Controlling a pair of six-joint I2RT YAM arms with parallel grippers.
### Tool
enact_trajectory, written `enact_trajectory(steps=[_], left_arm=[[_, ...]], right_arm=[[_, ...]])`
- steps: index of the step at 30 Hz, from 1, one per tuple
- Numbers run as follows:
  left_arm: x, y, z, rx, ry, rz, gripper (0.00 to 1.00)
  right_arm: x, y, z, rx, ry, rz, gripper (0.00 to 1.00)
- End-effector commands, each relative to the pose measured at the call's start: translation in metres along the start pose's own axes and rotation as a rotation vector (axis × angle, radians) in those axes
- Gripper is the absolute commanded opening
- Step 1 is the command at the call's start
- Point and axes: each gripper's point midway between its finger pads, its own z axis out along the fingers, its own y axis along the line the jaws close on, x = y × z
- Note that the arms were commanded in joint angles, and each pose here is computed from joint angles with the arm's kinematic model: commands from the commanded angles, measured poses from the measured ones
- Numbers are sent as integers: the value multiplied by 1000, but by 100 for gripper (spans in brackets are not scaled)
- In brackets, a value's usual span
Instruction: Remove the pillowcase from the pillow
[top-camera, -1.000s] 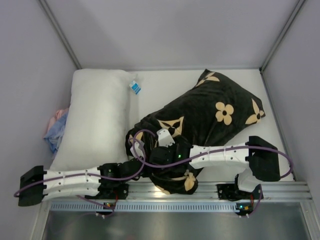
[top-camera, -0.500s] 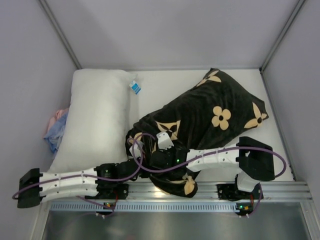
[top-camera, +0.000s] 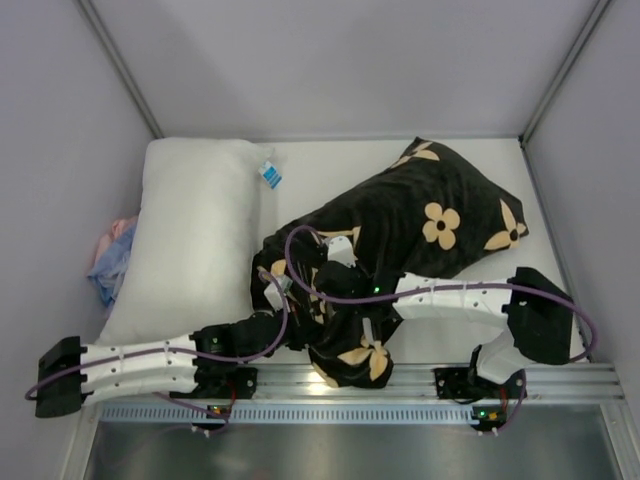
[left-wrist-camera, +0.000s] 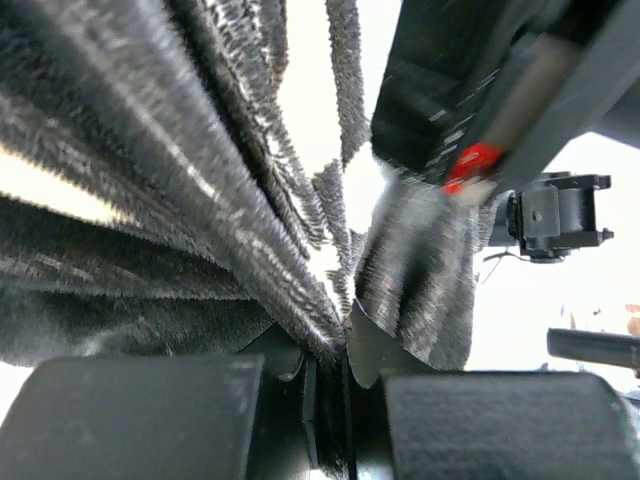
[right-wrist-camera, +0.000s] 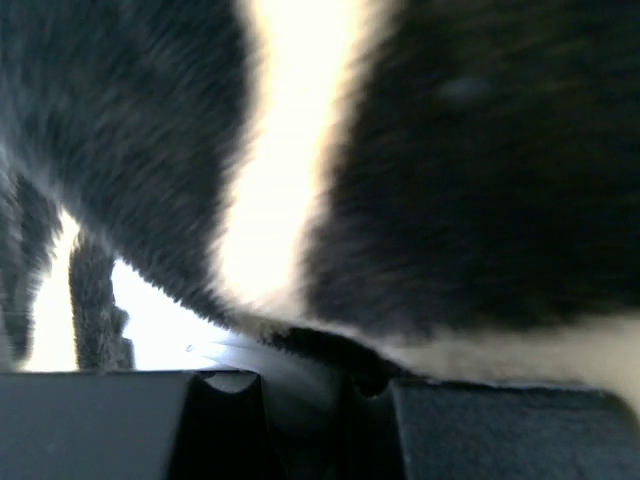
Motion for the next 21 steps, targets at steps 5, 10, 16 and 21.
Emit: enact_trajectory(steps=[5, 10, 16, 21], left_arm=[[57, -44, 3, 199, 304, 42, 0], [67, -68, 7, 302, 341, 38, 0], [83, -102, 13, 452, 403, 21, 20], [106, -98, 25, 411, 459, 36, 29]], right_arm=[[-175, -3, -26, -241, -423, 424, 0], [-190, 6, -6, -326, -373, 473, 0], [-181, 20, 7, -415, -330, 559, 0], [-179, 9, -15, -471, -374, 612, 0]])
